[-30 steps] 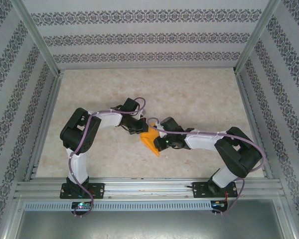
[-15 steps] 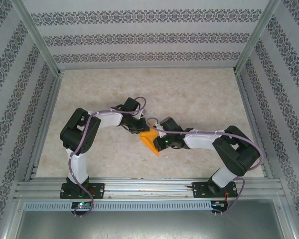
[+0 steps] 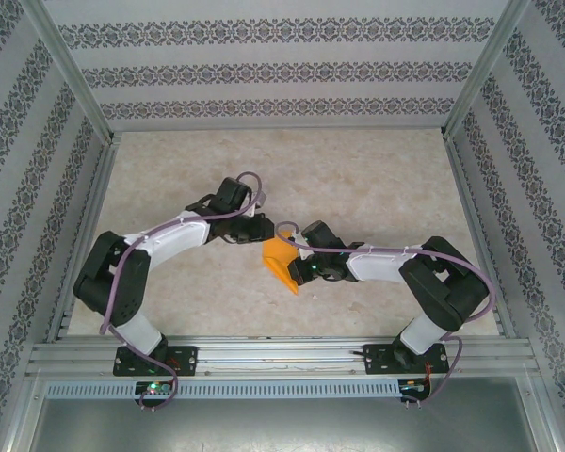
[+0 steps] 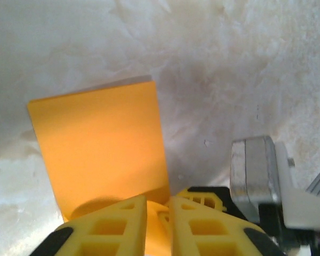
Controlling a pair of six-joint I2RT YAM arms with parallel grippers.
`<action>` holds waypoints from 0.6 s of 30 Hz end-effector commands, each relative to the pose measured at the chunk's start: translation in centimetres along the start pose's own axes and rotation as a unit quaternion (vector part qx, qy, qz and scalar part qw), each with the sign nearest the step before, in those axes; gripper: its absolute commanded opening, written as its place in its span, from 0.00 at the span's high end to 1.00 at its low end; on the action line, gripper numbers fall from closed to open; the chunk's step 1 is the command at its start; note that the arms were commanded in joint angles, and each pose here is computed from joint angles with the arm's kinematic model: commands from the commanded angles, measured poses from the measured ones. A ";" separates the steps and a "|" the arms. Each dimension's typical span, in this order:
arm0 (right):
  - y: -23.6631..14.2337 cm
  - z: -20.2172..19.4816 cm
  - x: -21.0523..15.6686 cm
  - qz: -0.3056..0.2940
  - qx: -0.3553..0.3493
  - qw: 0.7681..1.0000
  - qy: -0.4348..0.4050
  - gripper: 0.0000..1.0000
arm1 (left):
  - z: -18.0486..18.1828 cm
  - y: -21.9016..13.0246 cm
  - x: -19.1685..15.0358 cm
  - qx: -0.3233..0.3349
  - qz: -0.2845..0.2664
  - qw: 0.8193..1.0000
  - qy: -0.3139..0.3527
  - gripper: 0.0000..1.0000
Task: Fold a paper plane with a square sheet of paper (fold left side to right side)
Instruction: Third fold the triangle at the center of the table.
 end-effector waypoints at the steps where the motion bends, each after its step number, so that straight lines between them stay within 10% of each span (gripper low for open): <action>1: 0.8 -0.4 -2.2 0.041 -0.001 0.999 0.018 1.00 | 1.3 0.3 -1.4 -0.015 0.014 1.000 -0.011 0.84; 18: 1.2 -0.5 -2.6 0.051 0.000 0.998 0.023 1.00 | 0.1 3.1 -4.8 -0.084 0.064 0.994 -0.020 0.89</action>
Point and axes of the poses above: each hand's point on the last joint's axis, 136 mm out from that joint toward the fingers, its own y axis out along the fingers, its own z axis along the line the jaws close on, x = y × z, the point moved 1 cm from there along -y, back along the fingers, and after that the axes turned 15 degrees about -y, right-handed, at the moved point
